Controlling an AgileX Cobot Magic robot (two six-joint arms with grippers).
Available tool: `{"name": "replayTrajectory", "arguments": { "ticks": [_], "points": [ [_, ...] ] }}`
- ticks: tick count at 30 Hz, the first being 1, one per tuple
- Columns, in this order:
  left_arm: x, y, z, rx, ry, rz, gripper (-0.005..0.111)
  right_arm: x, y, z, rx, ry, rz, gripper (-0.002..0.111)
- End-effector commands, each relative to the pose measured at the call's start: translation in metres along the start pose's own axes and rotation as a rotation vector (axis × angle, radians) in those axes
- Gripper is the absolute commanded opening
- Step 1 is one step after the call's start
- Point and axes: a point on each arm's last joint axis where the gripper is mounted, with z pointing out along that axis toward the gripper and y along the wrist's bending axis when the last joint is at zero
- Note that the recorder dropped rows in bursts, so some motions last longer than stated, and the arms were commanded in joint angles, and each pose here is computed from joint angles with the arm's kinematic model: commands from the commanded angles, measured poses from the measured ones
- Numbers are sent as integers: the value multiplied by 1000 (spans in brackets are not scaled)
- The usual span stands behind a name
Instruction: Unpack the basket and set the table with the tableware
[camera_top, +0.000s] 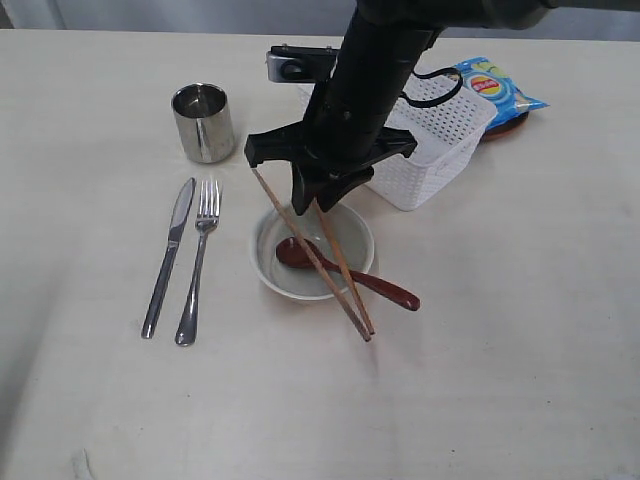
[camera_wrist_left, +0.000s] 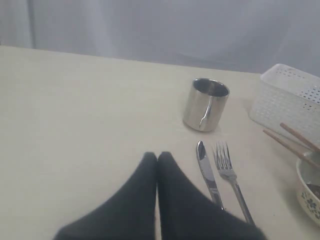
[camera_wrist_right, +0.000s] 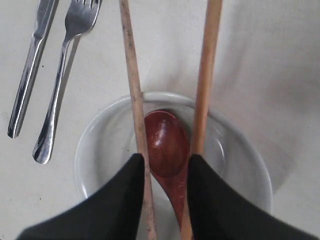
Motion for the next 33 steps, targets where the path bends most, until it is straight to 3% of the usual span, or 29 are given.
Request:
{"name": "replayTrajectory", "arguments": {
  "ticks": [1, 12, 19, 22, 33],
  "points": [
    [0, 0, 0, 1, -12, 0, 0, -2, 0, -2, 6, -12, 0, 30],
    [0, 0, 0, 1, -12, 0, 0, 6, 2, -5, -7, 57, -51, 30],
    [0, 0, 0, 1, -12, 0, 0, 9, 13, -14, -6, 36, -119, 48],
    [0, 0, 0, 1, -12, 0, 0, 11, 18, -16, 7, 32, -143, 49],
    [0, 0, 0, 1, -12, 0, 0, 20, 35, -8, 264, 28, -228, 49]
  ]
}}
